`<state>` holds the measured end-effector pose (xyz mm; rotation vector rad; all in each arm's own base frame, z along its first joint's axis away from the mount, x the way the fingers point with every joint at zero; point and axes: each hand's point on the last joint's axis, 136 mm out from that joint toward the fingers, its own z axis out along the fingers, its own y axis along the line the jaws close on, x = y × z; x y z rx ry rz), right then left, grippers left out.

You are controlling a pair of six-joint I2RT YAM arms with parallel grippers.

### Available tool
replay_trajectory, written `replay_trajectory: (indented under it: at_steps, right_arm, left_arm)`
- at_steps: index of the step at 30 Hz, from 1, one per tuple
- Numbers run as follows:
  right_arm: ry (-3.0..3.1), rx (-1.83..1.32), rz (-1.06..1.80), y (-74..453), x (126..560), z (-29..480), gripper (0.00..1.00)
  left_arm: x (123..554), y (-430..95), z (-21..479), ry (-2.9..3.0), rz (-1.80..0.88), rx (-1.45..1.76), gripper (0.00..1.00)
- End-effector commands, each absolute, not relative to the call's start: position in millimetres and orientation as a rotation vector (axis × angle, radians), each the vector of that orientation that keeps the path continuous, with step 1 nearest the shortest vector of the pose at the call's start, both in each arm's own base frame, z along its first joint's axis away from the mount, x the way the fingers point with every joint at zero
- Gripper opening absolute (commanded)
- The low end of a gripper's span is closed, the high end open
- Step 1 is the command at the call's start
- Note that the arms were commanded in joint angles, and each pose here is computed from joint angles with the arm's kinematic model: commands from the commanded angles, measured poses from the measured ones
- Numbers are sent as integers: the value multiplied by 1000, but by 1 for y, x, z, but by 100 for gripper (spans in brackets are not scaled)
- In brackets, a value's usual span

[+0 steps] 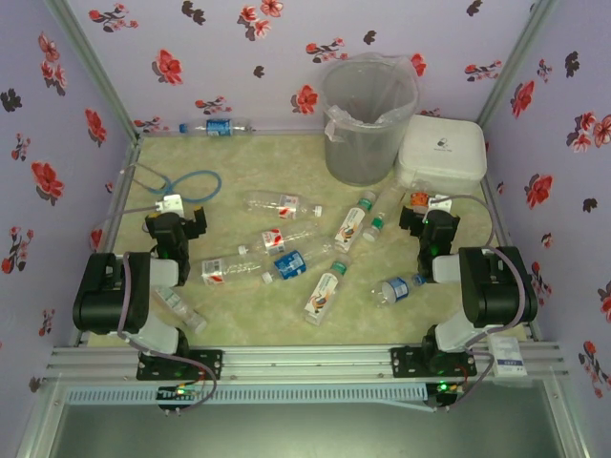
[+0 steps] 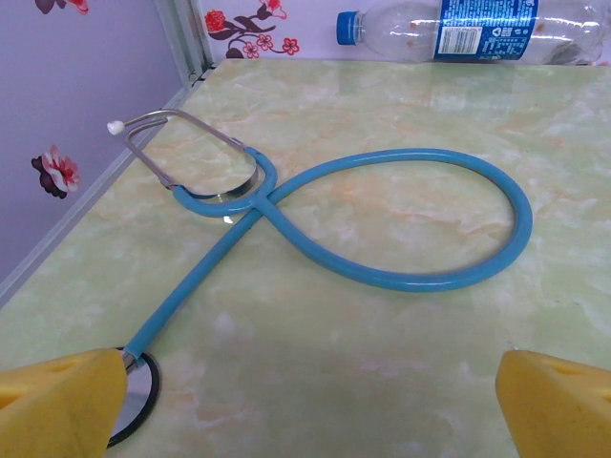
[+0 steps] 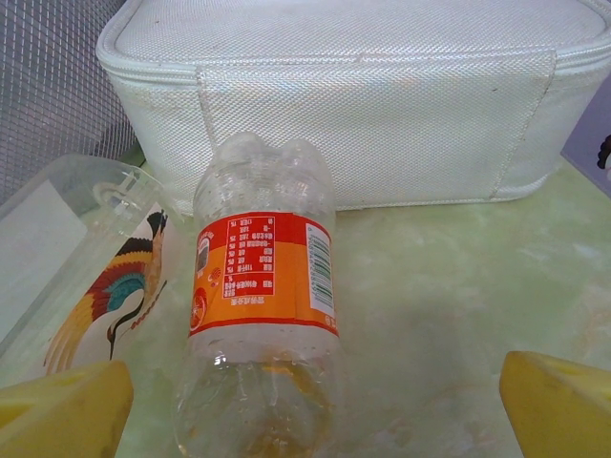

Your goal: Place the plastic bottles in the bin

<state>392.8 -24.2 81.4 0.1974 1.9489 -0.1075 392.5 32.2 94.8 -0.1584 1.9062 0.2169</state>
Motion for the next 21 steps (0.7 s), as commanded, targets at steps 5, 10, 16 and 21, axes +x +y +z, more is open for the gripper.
replay_trajectory:
  at_steps: [5,10,16,21]
  right_arm:
    - [1934,312,-130,-39,389,120,99]
    - [1992,375,-104,-40,376,167,99]
    - [2168,431,-71,-34,351,183,99]
    - [2316,447,-50,-29,324,191,99]
  left_arm:
    - [398,38,134,1962,241,-191,100]
    - [403,43,221,1864,163,-340,100]
    - [445,20,238,2006,-124,-561,100]
    - [513,-5,235,1992,-445,-688,100]
